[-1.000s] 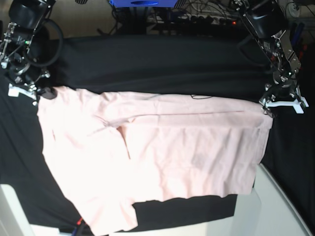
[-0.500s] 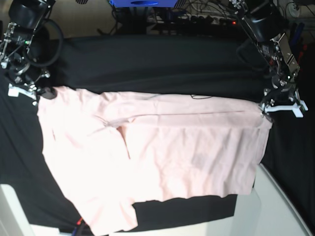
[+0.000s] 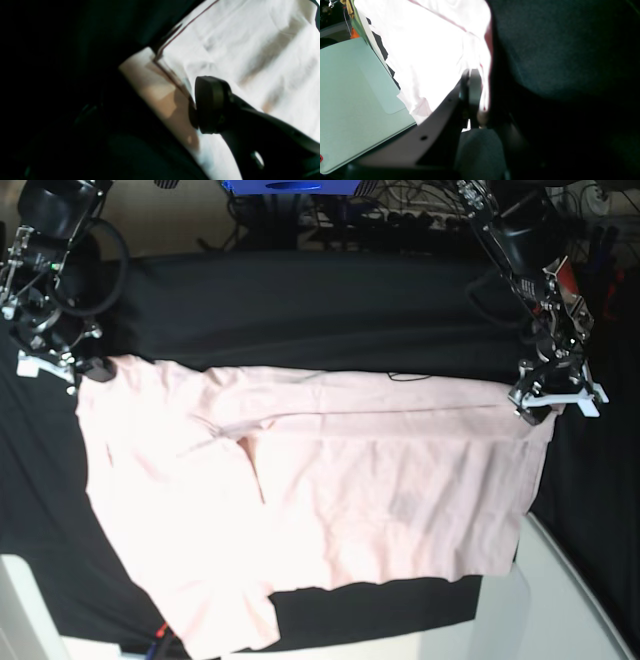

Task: Fold the T-shirt properly
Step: 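Pull the grasped edge away from the hem with both grippers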

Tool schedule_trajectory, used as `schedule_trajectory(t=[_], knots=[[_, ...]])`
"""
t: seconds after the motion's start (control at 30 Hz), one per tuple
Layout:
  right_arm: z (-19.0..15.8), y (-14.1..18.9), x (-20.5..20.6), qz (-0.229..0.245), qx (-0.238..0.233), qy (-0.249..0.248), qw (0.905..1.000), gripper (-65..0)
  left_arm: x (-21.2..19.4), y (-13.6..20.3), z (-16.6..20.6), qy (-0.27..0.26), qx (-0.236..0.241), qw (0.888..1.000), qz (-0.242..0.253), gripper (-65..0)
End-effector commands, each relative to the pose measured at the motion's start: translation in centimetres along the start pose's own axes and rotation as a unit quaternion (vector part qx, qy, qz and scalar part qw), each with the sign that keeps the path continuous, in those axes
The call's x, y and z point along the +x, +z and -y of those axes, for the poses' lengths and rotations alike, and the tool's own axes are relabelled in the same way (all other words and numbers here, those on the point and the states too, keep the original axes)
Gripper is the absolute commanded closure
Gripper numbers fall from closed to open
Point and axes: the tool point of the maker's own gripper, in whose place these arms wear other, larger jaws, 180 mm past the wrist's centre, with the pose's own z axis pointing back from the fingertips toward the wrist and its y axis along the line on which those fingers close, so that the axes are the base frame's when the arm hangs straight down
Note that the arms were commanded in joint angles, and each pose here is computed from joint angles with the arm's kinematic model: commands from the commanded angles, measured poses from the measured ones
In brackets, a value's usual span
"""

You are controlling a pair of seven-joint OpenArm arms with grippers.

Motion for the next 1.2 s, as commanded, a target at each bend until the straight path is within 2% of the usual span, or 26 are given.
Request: schedule_trajectory(t=[0.0, 0.07, 0.1, 0.23, 0.3, 0.5, 0.83, 1.17], knots=[[-1.1, 0.2, 1.0, 0.008, 0.014, 0.012, 0.9998, -0.1, 1.8, -0.2, 0.6, 0.001, -0.009, 1.0, 0.023, -43.2], [-1.1, 0.2, 1.0, 0.008, 0.014, 0.012, 0.9998, -0.1, 1.8, -0.3, 0.6, 0.003, -0.009, 1.0, 0.023, -41.3], [-1.1, 0.2, 1.0, 0.008, 0.014, 0.012, 0.9998, -0.1, 1.8, -0.3, 0.6, 0.003, -0.009, 1.0, 0.023, -38.0], [-1.1, 0.2, 1.1, 0.008, 0.013, 0.012, 0.9998, -0.1, 1.8, -0.3, 0.6, 0.003, -0.009, 1.0, 0.023, -11.6], [-1.1, 0.2, 1.1, 0.008, 0.013, 0.012, 0.9998, -0.1, 2.0, -0.2, 0.5, 0.005, -0.008, 1.0, 0.025, -0.7], [-0.7, 0.5, 1.2, 0.011, 0.01, 0.012, 0.9998, -0.1, 1.4, 0.3, -0.4, 0.0, -0.001, 1.0, 0.022, 0.0], [0.3, 3.7, 2.6, 0.037, -0.005, 0.054, 0.9979, -0.1, -0.2, 4.5, -2.6, -0.036, 0.011, 0.999, 0.033, 0.0], [1.0, 4.9, 2.6, 0.04, -0.014, 0.068, 0.9968, -0.1, -0.2, 7.4, -3.6, -0.062, 0.015, 0.997, 0.046, 0.0]])
